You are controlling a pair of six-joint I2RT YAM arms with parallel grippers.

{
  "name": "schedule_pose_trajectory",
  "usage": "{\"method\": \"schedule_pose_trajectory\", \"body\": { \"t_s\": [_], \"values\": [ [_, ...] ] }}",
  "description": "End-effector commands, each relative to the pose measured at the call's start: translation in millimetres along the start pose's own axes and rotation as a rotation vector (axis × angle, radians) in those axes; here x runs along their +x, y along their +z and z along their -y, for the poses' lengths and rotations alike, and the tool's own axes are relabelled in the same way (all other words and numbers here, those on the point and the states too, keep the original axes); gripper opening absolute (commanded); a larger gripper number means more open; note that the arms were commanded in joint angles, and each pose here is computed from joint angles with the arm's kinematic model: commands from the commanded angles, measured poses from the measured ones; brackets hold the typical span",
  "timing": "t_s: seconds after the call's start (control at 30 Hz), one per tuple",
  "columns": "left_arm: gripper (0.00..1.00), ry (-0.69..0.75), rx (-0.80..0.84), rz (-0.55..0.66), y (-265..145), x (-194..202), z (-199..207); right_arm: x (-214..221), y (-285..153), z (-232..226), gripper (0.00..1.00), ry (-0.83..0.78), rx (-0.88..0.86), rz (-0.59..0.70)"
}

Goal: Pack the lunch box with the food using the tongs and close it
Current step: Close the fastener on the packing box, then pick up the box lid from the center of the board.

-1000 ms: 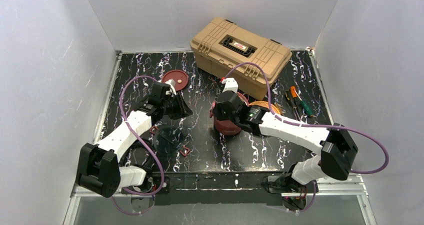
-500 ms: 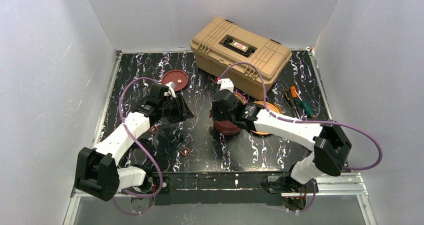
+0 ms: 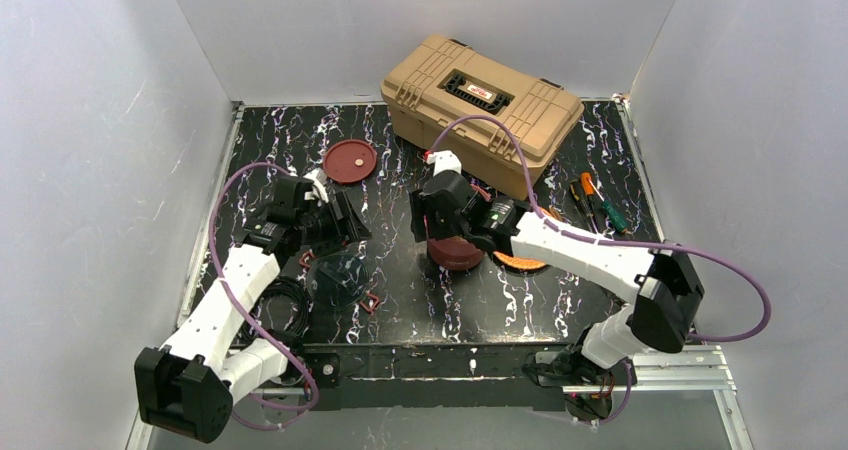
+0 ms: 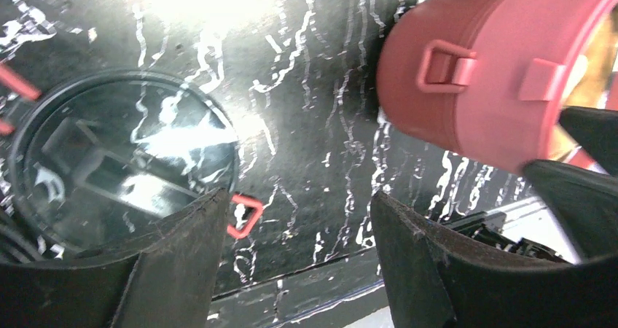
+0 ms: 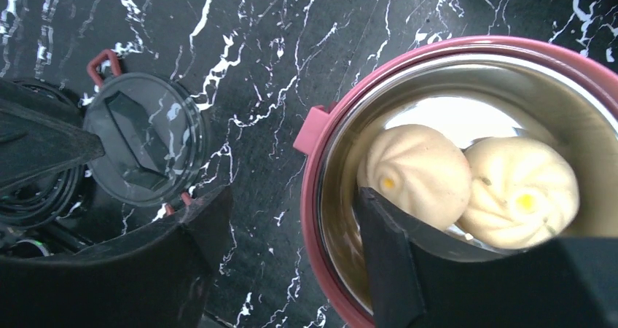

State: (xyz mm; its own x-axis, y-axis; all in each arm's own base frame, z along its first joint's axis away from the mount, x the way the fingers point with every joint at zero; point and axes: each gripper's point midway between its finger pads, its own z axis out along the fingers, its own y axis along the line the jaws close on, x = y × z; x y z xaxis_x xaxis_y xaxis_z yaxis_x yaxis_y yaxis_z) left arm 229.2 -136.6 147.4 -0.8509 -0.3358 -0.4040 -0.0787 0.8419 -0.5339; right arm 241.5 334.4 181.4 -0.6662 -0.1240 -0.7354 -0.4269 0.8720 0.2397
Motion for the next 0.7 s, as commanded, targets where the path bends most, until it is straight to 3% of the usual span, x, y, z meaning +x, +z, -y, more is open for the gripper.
{"method": "schedule_pose_trajectory", "body": {
  "t_s": [0.0, 0.17, 0.4, 0.53, 0.67],
  "values": [
    [0.69, -0.041, -0.146, -0.024, -13, 20, -36, -48, -42, -7, 0.78, -0.02, -0.045, 0.144],
    [0.69, -0.113, -0.231, 0.009, -20, 26, -54, -64, -60, 16, 0.88, -0.05, 0.023, 0.205],
    [0.66, -0.232, -0.26, 0.045, -14, 34, -69, -88, -67, 74, 0.91, 0.034, 0.028, 0.233],
    [0.64, -0.213, -0.168, 0.118, -7, 2, -48, -93, -70, 104, 0.92, 0.065, 0.052, 0.25],
    [0.61, -0.111, -0.248, 0.121, 5, -51, -45, -94, -77, 132, 0.91, 0.099, 0.108, 0.266]
  ]
}}
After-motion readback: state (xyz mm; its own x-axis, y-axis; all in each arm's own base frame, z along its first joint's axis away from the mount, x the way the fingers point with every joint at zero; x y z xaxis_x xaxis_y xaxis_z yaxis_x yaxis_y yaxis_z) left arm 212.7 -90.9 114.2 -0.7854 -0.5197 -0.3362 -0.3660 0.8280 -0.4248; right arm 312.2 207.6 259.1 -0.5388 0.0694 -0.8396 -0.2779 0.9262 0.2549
